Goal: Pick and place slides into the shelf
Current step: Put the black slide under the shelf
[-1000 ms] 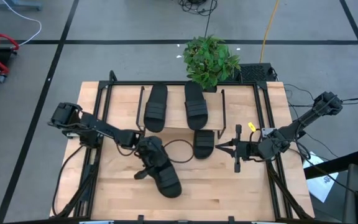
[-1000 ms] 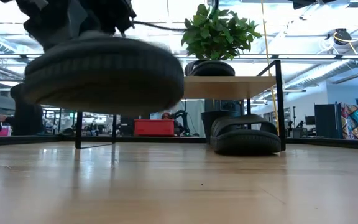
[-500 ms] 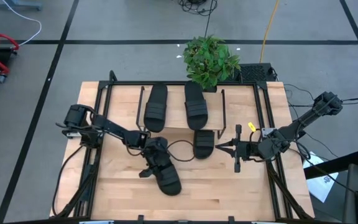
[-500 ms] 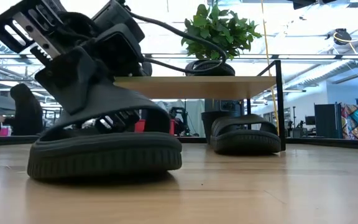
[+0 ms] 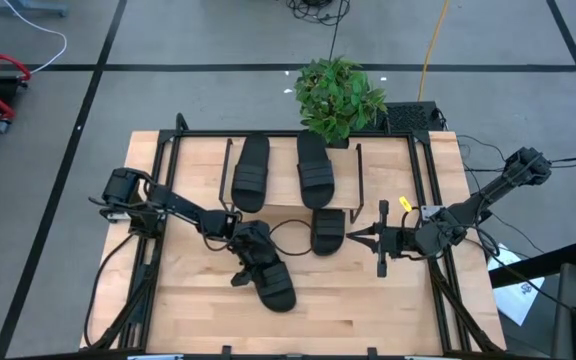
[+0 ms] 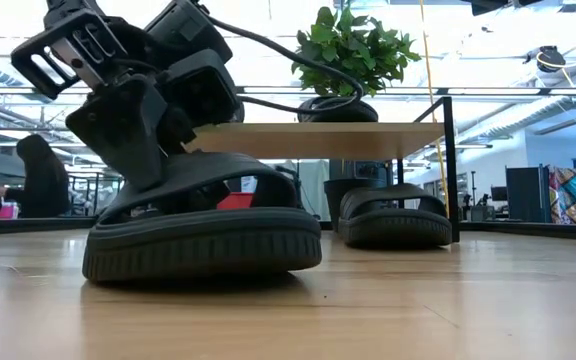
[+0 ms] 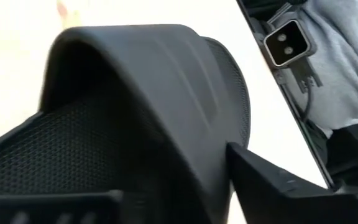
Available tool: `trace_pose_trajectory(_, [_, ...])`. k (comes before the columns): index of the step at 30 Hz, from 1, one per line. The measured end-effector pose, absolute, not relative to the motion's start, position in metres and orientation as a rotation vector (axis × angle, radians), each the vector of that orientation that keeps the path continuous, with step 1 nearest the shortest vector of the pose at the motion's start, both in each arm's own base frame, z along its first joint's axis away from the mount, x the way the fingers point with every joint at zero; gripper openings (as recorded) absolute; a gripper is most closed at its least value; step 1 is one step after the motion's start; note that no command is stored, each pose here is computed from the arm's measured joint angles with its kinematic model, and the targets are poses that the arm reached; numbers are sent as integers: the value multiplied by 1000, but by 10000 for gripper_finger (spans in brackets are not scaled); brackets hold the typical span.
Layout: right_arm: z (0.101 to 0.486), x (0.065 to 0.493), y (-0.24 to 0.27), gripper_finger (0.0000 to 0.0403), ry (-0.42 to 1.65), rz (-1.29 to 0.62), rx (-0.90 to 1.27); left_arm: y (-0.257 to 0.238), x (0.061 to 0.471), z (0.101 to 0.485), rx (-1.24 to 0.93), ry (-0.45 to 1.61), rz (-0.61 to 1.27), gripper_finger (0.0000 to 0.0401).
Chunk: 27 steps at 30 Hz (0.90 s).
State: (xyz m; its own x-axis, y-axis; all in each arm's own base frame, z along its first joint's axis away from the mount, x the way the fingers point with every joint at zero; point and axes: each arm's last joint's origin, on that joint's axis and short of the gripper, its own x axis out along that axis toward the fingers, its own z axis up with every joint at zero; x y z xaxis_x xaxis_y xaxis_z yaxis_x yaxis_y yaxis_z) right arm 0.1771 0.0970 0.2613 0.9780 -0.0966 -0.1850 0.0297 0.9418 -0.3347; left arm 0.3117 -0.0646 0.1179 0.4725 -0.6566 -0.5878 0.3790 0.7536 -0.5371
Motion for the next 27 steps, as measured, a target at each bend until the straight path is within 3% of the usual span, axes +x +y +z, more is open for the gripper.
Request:
trace_pose_trajectory(6, [261,177,97,6,201,-65,-337,-68,310,119,-318,864,-633,252])
trace_pose_trajectory(11, [261,177,97,6,201,-65,-336,-72,306,132,-226,821,-607,303])
trace_pose_trajectory(16, [261,177,97,6,201,-65,-336,-74,302,157,-189,738,-604,316])
trace_pose_trajectory(27, [261,177,97,6,201,-62,-336,-91,291,183,-136,669,-547,296])
